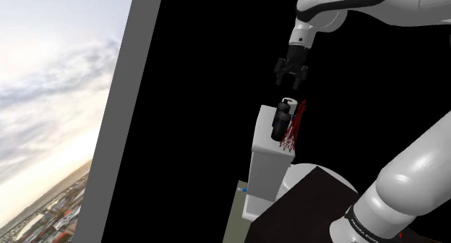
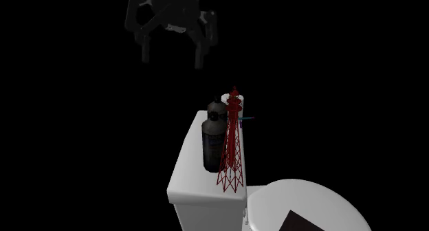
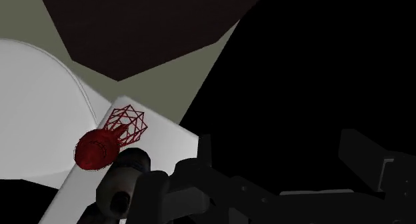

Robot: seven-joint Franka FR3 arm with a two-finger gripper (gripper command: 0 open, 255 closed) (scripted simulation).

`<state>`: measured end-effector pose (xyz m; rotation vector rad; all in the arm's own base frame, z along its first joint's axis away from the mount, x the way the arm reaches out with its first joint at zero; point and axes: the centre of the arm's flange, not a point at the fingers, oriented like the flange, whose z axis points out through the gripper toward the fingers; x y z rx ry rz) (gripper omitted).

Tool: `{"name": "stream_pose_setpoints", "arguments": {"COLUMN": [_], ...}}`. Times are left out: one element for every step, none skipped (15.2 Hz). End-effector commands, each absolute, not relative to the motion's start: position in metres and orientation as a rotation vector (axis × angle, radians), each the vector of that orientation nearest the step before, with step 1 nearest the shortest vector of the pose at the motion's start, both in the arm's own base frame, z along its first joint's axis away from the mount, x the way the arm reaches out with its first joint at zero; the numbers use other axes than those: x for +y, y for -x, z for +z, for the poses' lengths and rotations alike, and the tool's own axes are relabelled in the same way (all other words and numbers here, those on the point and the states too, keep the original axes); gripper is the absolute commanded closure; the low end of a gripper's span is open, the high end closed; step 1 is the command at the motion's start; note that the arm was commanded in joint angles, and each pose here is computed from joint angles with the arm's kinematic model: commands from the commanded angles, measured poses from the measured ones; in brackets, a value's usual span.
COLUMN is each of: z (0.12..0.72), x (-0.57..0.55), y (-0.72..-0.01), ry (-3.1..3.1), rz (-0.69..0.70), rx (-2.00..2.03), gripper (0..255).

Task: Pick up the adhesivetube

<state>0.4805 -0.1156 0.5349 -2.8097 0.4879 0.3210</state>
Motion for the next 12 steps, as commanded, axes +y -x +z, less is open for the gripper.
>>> {"name": "stream_pose_setpoints", "arguments": {"z": [0.524,0.518,0.513,0.507,0.501,0.494,0.488,0.481,0.475,0.468,0.46,0.453], "x": [-0.139,-0.15,-0.161,-0.172,-0.184,-0.195,-0.207,-0.219,-0.231,-0.243,-0.255,-0.267], "y": [-0.5,-0.508,-0.516,-0.524,-0.531,-0.538,-0.545,-0.551,-0.556,-0.562,-0.566,-0.571], "ry": [2.77,2.75,2.729,2.707,2.685,2.663,2.64,2.616,2.592,2.568,2.543,2.518], "rz": [0.34,0.349,0.358,0.367,0.376,0.385,0.393,0.402,0.41,0.418,0.426,0.434], "rx": [0.571,0.61,0.649,0.688,0.727,0.765,0.802,0.839,0.876,0.913,0.949,0.984], "gripper": [0,0,0,0,0,0,0,0,0,0,0,0]}}
